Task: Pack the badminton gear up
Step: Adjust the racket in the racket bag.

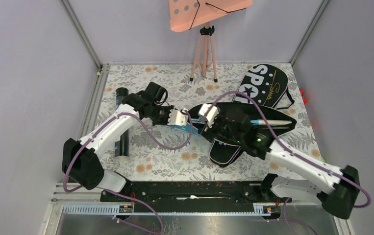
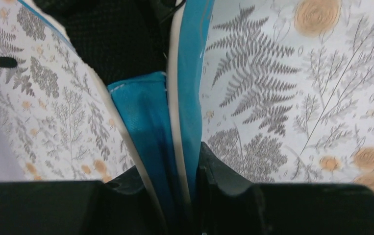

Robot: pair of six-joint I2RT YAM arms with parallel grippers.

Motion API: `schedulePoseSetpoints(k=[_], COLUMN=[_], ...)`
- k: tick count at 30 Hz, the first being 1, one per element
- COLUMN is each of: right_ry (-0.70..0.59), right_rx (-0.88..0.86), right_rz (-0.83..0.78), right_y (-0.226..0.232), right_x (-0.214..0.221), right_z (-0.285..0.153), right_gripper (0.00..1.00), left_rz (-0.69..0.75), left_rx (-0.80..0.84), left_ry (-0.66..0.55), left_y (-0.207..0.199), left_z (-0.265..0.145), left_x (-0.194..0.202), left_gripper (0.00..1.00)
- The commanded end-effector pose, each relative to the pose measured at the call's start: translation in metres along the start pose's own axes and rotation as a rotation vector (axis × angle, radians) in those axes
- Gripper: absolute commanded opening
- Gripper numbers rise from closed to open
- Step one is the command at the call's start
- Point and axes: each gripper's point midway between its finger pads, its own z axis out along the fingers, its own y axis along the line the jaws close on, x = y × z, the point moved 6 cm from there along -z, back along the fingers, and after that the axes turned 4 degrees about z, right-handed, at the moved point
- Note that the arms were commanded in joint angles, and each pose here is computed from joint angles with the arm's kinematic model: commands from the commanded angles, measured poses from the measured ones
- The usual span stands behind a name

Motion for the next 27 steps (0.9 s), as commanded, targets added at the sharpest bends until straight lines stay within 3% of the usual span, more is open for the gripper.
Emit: schedulePoseSetpoints(k=[1,5,12,15,18,19,22,23,24,27], right_ry=[0.051,0.085,0.28,0.324,0.368,0.367,0.309,0.278,0.242,0.142], right_rx=[0.106,0.105,-0.003,-0.103,-0.22,-0.247,-0.291,-0.3,-0.297,-0.165], right_rz=[-0.198,-0.176,-0.201,-0.155,-0.103,-0.081,-0.007,0.025,0.067,0.273], right_y=[-0.028,-0.054,-0.079,-0.084,-0.077,-0.075,-0.068,-0.066,-0.065,-0.074], right_x=[-0.01,-0.006,0.005,0.004,0.004,0.002,-0.013,-0.021,-0.03,-0.059], right_z=[-0.051,-0.054,-0.019,-0.004,0.008,0.01,0.013,0.013,0.014,0.019], right_gripper=[0.8,0.84,0.84,0.79,0.64,0.55,0.14,0.06,0.0,0.0], left_rz=[0.173,0.26,0.323,0.327,0.316,0.311,0.273,0.257,0.23,0.032], left_rx=[0.027,0.015,-0.006,-0.015,-0.065,-0.096,-0.212,-0.245,-0.286,-0.532], left_ry=[0.076,-0.006,-0.087,-0.118,-0.143,-0.143,-0.162,-0.173,-0.188,-0.239], left_y=[-0.011,-0.015,-0.017,-0.015,-0.007,-0.001,0.02,0.026,0.032,0.064], left_z=[-0.026,-0.033,-0.04,-0.042,-0.046,-0.046,-0.051,-0.053,-0.057,-0.074], left_x=[0.01,-0.002,-0.016,-0.021,-0.028,-0.029,-0.036,-0.039,-0.043,-0.051], left_gripper=[0.0,0.0,0.0,0.0,0.0,0.0,0.0,0.0,0.06,0.22])
